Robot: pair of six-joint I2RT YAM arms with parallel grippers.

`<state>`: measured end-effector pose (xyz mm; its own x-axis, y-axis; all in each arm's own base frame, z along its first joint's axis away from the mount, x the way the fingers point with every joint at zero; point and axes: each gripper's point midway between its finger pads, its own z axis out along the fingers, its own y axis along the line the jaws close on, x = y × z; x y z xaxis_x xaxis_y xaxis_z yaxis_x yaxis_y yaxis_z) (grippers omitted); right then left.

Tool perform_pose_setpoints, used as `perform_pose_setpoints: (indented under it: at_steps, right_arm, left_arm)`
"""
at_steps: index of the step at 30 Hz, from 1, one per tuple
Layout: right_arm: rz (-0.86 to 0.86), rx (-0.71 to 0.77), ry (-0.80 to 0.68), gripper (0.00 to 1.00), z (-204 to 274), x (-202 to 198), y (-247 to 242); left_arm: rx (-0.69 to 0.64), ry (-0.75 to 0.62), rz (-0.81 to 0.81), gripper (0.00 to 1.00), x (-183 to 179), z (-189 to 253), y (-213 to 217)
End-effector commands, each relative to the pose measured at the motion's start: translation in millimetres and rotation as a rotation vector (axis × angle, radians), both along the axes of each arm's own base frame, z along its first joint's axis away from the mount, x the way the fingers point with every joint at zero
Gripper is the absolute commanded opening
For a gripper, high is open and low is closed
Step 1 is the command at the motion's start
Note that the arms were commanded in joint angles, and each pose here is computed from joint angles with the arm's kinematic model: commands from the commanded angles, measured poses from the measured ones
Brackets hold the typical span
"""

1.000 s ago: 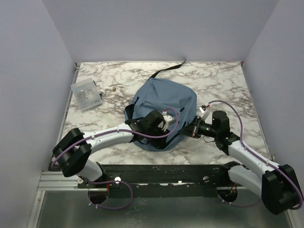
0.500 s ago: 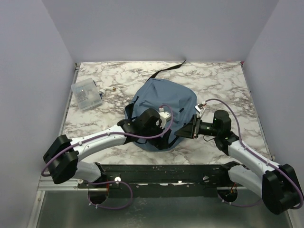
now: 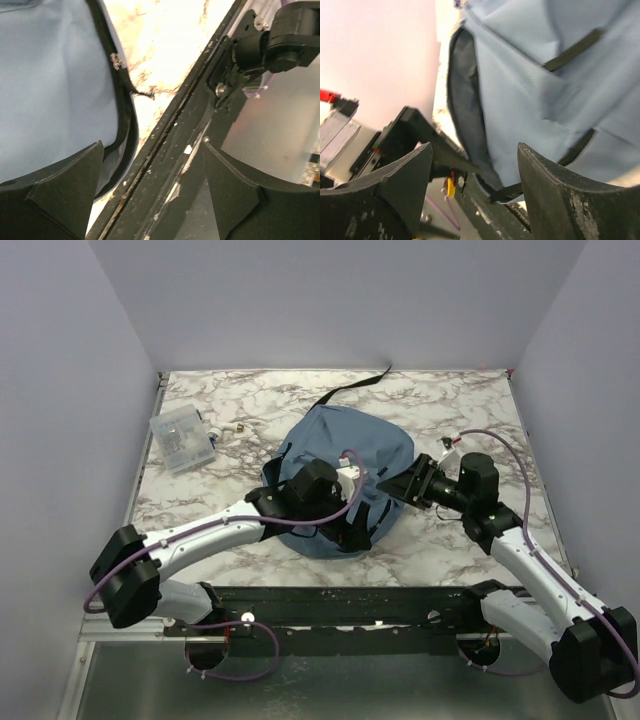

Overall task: Pack the student bag
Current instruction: Adjust the student bag at the center of the board.

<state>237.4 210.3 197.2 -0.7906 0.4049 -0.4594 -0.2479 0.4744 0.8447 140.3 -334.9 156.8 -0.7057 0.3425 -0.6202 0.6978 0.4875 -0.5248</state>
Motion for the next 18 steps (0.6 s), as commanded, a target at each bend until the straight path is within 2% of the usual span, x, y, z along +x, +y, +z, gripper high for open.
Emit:
perform_pose_setpoints:
  at_steps: [1,3,5,8,13,18]
  right_arm:
    - [-0.208,-0.161,0.085,0.73,-27,21,-40]
    - [-0.271,-0.201,0.126,0.73,-39,26,-53]
    - [-0.347,-0.259,0.183,0.73,-57,29,-67]
    - [-0.374,-0.301,0.219,0.73,-73,27,-75]
    - [-0.379,-0.325,0.187,0.73,-75,29,-78]
    - [-0.342,-0.337,0.187,0.73,-80,28,-75]
  left_arm:
    - [-0.065,0.151,-0.027,0.82,-4,12,-34]
    - [-0.048,0.213,-0.011,0.8,-2,6,-42]
    - [-0.02,0.268,0.021,0.71,1,-2,-47]
    - [0.001,0.325,0.038,0.65,2,-8,-54]
    - [0.012,0.321,0.075,0.59,13,-11,-58]
    - [0.028,0.33,0.084,0.45,23,-17,-64]
